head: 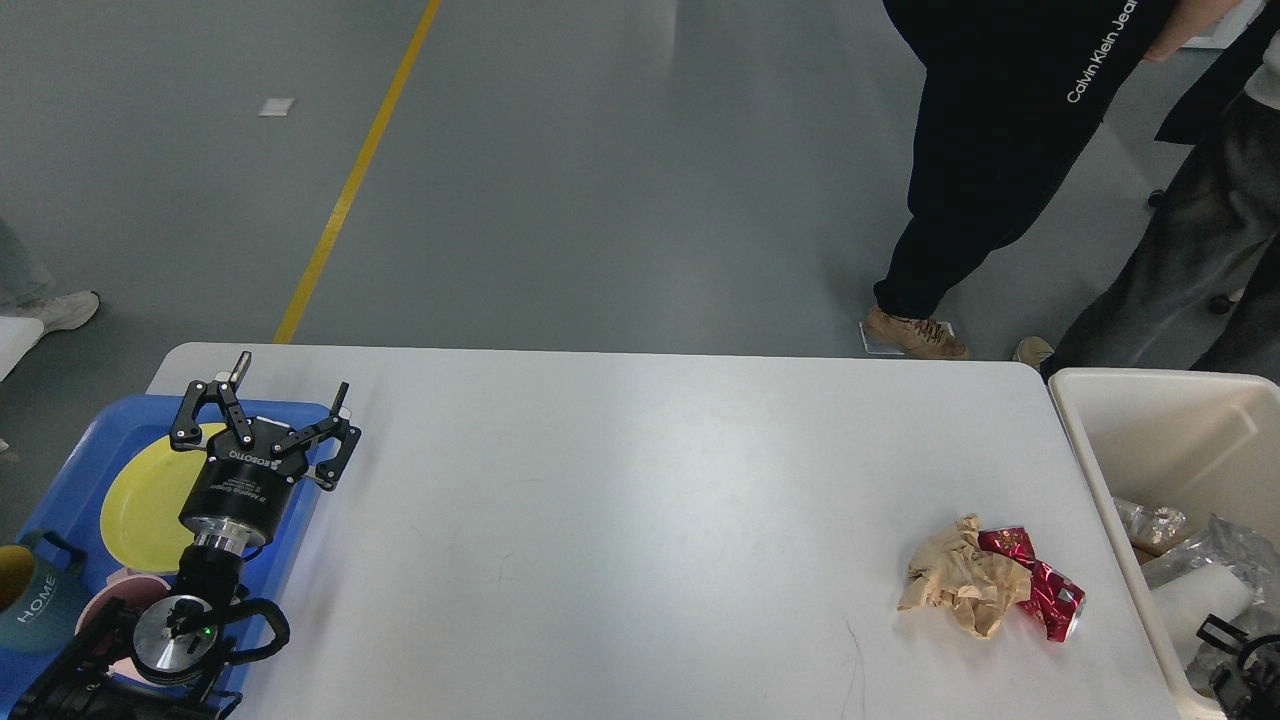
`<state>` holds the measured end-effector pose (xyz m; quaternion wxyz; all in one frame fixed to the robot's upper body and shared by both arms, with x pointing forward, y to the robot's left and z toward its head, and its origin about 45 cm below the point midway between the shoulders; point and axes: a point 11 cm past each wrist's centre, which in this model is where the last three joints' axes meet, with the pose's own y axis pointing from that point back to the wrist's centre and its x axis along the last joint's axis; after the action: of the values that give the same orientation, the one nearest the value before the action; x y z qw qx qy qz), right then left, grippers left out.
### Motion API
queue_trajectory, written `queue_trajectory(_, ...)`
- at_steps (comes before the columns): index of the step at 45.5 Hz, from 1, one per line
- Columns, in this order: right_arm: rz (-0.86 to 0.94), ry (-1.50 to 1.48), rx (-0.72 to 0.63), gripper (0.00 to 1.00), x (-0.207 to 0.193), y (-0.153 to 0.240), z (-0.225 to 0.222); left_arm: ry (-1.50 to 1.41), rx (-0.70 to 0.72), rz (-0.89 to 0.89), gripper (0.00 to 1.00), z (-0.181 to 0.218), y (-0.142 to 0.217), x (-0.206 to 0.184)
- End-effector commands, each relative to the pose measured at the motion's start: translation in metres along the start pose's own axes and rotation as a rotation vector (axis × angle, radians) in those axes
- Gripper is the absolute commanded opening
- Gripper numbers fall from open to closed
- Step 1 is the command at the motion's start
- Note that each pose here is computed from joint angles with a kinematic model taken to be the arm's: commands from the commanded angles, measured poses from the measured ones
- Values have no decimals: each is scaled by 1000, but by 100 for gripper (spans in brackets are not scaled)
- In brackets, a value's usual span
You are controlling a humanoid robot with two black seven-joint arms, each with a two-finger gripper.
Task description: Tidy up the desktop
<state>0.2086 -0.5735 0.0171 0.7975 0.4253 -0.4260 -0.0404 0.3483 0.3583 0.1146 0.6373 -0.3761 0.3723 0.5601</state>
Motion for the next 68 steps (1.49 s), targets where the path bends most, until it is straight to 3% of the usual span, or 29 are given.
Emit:
queue_trajectory(1,8,11,0,100,0,0,0,0,-1,0,97,0,0,0)
queue_trajectory(14,6,0,-13,100,15,0,10,-1,0,0,97,1,0,0)
queue_trajectory(22,-33,-35,-12,100,66,11,24,0,-1,0,97,0,0,0)
queue_trajectory(28,-98,140,-112,100,106,36,29,-1,0,0,97,1,0,0)
queue_trajectory(38,-226,329,-74,100,167,111,-17,0,-1,0,97,0,0,0)
queue_trajectory(47,-257,538,37,100,206,220,-90,0,1,0,97,0,0,0)
queue_trajectory(56,-311,653,155,100,211,319,-126,0,1,1,97,-1,1,0)
queue_trajectory(63,-318,674,271,100,195,394,-143,-2,0,2,97,0,0,0)
queue_trajectory(68,-301,728,353,99,179,427,-157,-1,-1,2,97,1,0,0)
